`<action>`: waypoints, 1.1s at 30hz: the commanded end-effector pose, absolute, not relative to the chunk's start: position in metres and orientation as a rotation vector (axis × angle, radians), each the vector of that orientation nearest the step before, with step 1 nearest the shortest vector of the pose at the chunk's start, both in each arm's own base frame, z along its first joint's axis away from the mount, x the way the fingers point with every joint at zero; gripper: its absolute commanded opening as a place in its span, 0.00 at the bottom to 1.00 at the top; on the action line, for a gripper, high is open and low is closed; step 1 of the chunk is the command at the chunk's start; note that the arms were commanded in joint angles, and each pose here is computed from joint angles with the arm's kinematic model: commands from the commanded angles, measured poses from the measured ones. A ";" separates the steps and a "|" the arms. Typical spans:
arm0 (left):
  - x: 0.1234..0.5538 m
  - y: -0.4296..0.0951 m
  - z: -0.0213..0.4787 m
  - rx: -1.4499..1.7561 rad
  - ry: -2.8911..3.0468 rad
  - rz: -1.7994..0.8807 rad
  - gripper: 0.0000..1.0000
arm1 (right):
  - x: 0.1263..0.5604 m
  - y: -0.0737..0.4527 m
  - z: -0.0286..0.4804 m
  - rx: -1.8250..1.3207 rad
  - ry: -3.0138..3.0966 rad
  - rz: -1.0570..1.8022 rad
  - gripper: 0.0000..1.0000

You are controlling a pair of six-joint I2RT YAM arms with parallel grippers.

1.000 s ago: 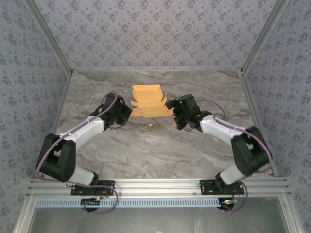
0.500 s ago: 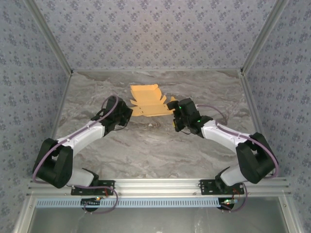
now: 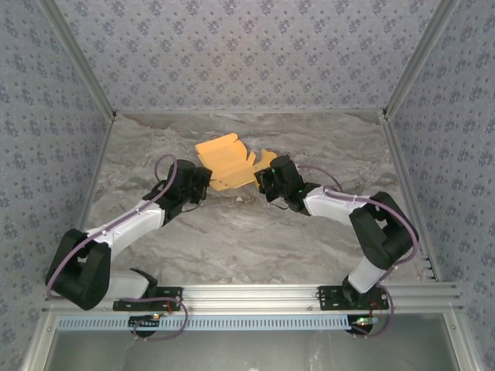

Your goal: Fold the paper box

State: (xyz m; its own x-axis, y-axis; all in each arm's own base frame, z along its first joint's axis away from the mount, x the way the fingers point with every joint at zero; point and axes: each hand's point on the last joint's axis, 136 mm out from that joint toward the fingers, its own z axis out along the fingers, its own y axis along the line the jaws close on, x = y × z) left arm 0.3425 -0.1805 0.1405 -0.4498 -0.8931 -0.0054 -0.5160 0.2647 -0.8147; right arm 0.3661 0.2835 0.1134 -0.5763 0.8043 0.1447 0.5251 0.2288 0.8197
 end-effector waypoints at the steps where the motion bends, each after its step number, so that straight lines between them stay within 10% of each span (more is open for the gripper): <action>1: 0.342 -0.167 0.157 -1.226 2.023 -1.034 0.77 | 0.378 0.291 0.139 1.050 2.256 1.294 0.13; 4: 0.337 -0.127 0.156 -1.200 2.032 -0.850 0.97 | 0.385 0.277 0.148 0.667 2.419 1.059 0.13; 14: 0.347 -0.038 0.224 -0.753 1.970 -0.356 0.98 | 0.365 0.217 0.160 -0.412 2.569 0.667 0.06; 24: 0.386 -0.144 0.226 -0.090 1.981 -0.695 0.96 | 0.317 0.211 0.186 -1.189 2.231 0.509 0.00; 33: 0.330 -0.244 0.228 0.667 1.815 -0.876 0.97 | 0.318 0.192 0.169 -1.440 2.296 0.353 0.00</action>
